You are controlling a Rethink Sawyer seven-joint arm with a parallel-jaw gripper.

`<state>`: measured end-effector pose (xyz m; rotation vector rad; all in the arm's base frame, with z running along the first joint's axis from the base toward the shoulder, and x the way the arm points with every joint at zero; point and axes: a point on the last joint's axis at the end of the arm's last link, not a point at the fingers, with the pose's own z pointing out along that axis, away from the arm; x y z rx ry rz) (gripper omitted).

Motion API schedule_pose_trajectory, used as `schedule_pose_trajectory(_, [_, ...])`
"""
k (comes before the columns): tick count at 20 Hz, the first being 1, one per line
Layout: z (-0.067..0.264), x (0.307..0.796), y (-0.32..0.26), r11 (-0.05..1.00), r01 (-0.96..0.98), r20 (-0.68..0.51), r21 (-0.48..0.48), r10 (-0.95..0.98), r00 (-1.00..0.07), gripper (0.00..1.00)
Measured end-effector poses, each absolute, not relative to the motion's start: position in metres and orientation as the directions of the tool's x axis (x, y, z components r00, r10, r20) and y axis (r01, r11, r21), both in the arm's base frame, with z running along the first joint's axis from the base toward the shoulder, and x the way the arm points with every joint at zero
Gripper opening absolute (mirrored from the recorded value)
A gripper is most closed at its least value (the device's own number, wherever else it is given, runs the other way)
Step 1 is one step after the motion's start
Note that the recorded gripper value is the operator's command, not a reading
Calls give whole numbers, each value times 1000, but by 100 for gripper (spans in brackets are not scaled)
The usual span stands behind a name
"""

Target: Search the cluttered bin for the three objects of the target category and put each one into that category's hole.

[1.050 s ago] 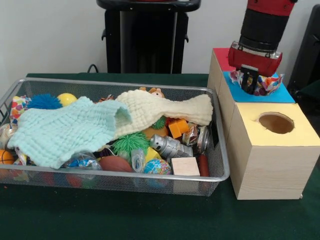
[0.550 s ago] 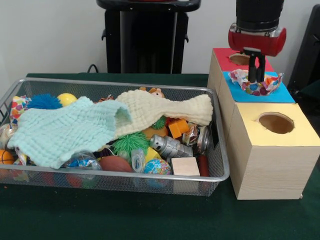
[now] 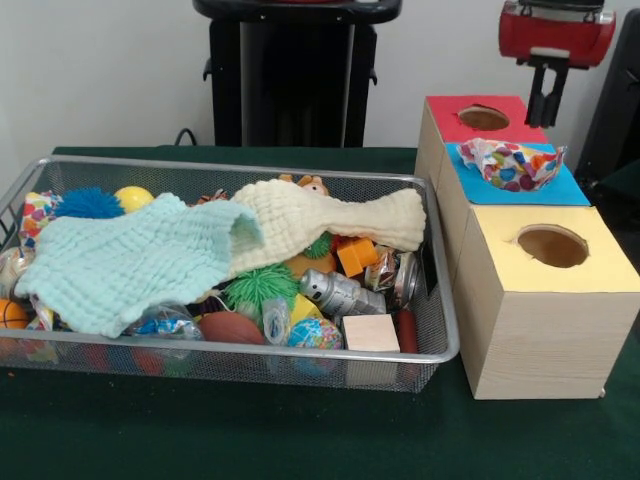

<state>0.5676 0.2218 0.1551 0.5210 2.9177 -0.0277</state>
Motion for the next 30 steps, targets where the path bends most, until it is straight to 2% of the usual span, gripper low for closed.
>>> schedule_pose_trajectory(4, [179,556,236,965,245,-265,-87,215,-940,0])
schedule_pose_trajectory(7, [195,555,235,966,227,-297,-124,182,-937,0])
schedule_pose_trajectory(12, [227,562,205,949,257,-354,-184,180,-918,0])
schedule_pose_trajectory(15, [234,565,184,936,289,-368,-200,202,-908,0])
schedule_pose_trajectory(24, [227,565,123,897,384,-363,-218,291,-885,0])
schedule_pose_trajectory(30, [197,553,60,852,479,-355,-213,389,-850,0])
